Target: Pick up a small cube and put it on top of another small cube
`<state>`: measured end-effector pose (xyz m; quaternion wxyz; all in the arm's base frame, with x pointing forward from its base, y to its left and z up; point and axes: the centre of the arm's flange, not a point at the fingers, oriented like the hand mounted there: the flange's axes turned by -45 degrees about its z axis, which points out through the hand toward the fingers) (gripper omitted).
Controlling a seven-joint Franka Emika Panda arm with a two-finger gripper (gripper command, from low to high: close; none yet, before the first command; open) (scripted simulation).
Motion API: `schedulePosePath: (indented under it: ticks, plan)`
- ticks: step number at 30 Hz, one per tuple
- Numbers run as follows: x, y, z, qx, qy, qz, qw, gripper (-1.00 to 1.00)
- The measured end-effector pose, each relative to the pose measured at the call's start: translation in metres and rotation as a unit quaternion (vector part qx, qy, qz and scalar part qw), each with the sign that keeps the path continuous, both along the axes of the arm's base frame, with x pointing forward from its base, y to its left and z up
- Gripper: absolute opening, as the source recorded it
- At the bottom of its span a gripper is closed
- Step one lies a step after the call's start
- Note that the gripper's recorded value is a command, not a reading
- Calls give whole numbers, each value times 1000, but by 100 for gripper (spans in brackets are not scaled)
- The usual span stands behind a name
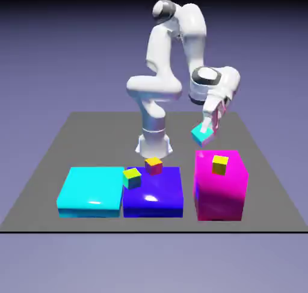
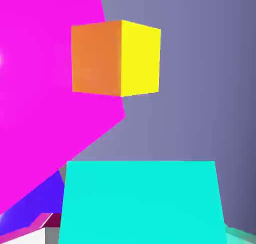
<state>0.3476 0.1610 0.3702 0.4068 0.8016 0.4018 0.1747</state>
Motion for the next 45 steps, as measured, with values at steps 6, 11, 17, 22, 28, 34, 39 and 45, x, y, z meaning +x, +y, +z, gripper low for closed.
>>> schedulePosePath:
  ticks: [6,11,17,22,28,34,39,45]
  plan:
    - [25,-130,34,74,-38,-190,978,-100]
    - [9,-239,57,134,-78,-338,928,-100]
    - [1,-241,10,319,-109,-391,857,-100]
    - [-9,-221,-37,458,-114,-443,762,-100]
    - [-6,-221,-55,469,-116,-453,749,-100]
    - [1,-224,-73,463,-116,-453,753,-100]
    - [5,-226,-89,465,-114,-454,752,-100]
    - [9,-227,-108,475,-114,-453,746,-100]
